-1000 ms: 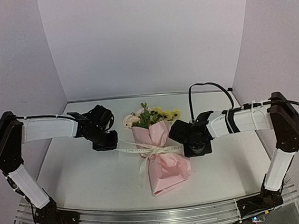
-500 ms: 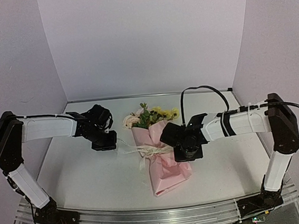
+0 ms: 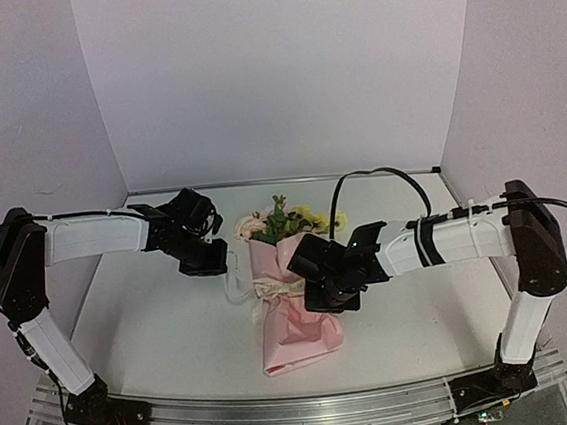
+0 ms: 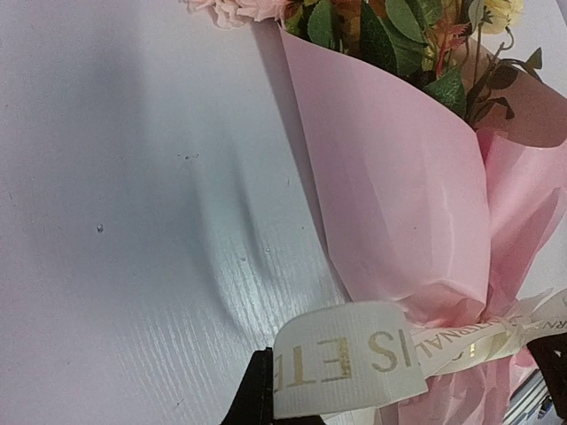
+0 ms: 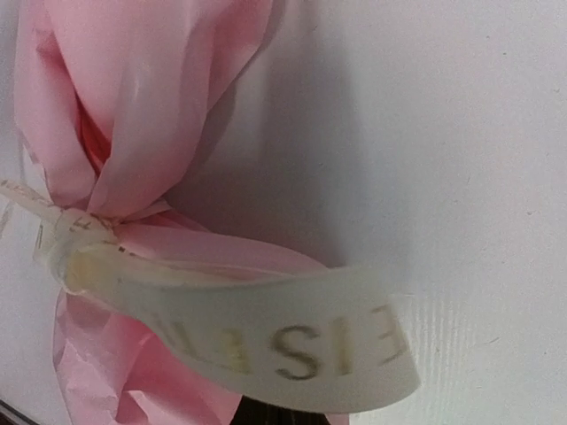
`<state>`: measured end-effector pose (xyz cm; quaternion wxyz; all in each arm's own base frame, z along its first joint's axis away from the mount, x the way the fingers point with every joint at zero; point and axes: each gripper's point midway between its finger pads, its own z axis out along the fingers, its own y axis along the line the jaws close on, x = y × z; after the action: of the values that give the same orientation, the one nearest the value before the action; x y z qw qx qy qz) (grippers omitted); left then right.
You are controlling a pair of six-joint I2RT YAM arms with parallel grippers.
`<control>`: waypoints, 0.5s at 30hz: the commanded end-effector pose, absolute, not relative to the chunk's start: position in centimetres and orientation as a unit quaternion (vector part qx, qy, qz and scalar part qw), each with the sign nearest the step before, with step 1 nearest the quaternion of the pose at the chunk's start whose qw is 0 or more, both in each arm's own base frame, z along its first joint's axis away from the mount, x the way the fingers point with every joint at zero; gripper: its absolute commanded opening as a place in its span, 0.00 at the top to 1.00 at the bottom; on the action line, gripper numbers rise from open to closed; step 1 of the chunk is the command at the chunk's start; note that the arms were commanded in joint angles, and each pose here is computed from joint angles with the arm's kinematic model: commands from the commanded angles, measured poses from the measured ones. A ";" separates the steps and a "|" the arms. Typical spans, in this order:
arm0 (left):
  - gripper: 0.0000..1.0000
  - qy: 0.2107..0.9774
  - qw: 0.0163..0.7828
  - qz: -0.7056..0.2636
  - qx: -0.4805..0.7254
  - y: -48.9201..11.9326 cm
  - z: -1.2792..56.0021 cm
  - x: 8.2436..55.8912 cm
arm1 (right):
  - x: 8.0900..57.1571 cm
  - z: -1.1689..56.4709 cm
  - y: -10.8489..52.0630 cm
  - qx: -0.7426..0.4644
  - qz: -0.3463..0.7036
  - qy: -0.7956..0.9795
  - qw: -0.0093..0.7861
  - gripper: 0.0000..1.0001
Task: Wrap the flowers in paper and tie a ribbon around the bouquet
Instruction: Tie the half-tied ribbon around the folded bouquet.
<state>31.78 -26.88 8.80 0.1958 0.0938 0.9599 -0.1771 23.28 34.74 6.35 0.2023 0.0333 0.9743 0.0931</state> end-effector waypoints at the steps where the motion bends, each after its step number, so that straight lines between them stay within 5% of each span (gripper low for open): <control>1: 1.00 0.949 0.203 -0.219 0.100 -28.4 10.6 32.2 | 24.6 9.1 32.6 0.045 0.083 0.966 0.242 1.00; 5: 0.94 0.949 0.193 -0.239 0.075 -28.2 10.4 31.1 | 24.5 9.7 30.9 0.030 0.047 0.966 0.253 1.00; 8: 0.76 0.950 0.189 -0.244 0.045 -27.6 10.1 30.4 | 24.6 10.3 30.2 0.026 0.037 0.964 0.263 1.00; 15: 0.67 0.950 0.174 -0.258 -0.008 -26.8 8.8 29.3 | 24.7 11.2 29.8 0.012 0.025 0.962 0.273 1.00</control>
<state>28.90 -26.35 7.00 0.1529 0.0280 0.9633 -0.2189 24.44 30.70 9.45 0.2495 0.0259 0.9671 0.0412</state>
